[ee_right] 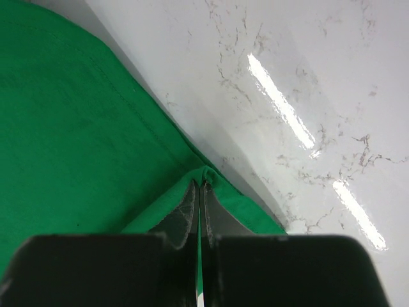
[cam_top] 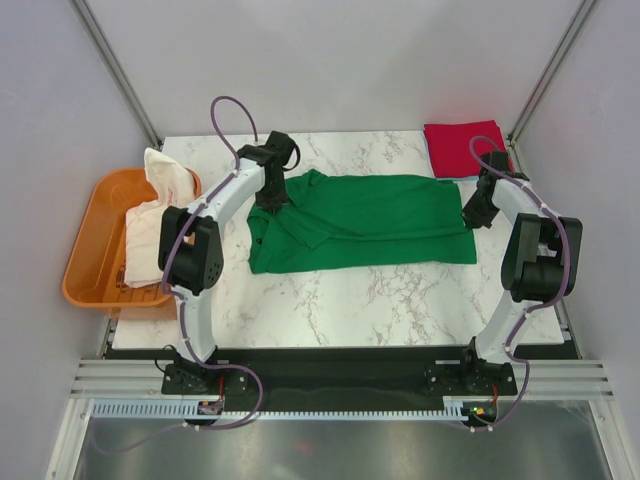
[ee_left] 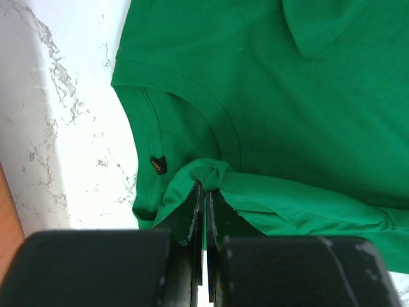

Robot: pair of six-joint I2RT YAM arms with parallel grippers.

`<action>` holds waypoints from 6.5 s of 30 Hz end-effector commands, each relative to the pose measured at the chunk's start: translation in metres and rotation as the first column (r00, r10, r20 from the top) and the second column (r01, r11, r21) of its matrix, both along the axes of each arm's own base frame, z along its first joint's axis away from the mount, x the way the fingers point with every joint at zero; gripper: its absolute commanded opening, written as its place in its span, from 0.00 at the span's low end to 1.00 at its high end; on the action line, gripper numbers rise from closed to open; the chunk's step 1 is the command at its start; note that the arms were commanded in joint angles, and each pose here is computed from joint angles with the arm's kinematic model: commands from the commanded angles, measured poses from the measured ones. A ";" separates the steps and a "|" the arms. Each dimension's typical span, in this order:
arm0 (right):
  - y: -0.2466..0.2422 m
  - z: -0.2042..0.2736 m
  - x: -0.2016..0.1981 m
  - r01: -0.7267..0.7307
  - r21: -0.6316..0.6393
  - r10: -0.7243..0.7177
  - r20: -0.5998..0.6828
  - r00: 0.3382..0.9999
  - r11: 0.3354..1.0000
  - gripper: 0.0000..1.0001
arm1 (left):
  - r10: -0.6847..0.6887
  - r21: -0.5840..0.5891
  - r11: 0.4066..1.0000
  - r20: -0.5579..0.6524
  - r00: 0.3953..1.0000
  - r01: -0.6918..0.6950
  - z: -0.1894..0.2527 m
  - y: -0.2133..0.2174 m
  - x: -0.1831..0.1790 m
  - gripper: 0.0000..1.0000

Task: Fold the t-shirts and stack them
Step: Fold the tshirt

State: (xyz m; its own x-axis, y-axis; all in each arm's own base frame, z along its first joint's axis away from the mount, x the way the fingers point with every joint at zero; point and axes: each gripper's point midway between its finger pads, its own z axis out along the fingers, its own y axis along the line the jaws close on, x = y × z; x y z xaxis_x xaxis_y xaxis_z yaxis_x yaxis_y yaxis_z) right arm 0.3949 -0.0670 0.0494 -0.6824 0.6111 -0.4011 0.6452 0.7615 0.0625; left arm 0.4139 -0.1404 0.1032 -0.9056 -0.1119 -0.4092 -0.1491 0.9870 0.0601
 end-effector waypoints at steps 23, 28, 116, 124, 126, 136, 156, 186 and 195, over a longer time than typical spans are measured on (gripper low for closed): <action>-0.018 0.030 -0.040 0.145 -0.058 -0.148 -0.048 0.988 0.988 0.33 | -0.096 -0.001 0.995 0.065 0.993 0.096 0.044 -0.003 -0.003 0.53; -0.002 0.025 -0.054 0.195 0.027 -0.193 -0.052 0.980 0.980 0.35 | -0.200 -0.097 0.975 0.014 0.980 0.201 0.044 -0.040 -0.062 0.56; 0.099 0.109 -0.037 -0.315 -0.192 0.366 0.364 0.857 0.929 0.36 | -0.177 -0.474 0.858 0.092 0.980 0.199 0.076 -0.027 -0.089 0.50; 0.282 0.109 -0.002 -0.665 -0.345 0.744 0.411 0.527 0.662 0.31 | 0.079 -0.637 0.769 0.179 0.981 0.055 0.130 0.034 -0.037 0.51; 0.317 0.105 -0.001 -0.709 -0.386 0.801 0.391 0.453 0.590 0.31 | 0.111 -0.645 0.763 0.194 0.975 0.041 0.139 0.040 -0.032 0.52; 0.452 0.025 -0.034 -0.860 -0.449 0.963 0.222 0.155 0.242 0.32 | 0.304 -0.588 0.803 0.263 0.916 -0.098 0.155 0.095 -0.004 0.52; 0.432 -0.006 -0.042 -0.846 -0.503 0.984 0.052 0.173 0.175 0.36 | 0.277 -0.655 0.751 0.200 0.940 -0.082 0.128 0.080 -0.013 0.52; 0.404 0.018 0.001 -0.749 -0.593 0.941 0.046 0.335 0.296 0.11 | 0.285 -0.630 0.770 0.194 0.939 -0.103 0.117 0.085 -0.015 0.53; 0.374 0.013 0.023 -0.716 -0.583 0.900 0.060 0.433 0.383 0.01 | 0.286 -0.597 0.795 0.216 0.933 -0.105 0.116 0.089 -0.017 0.53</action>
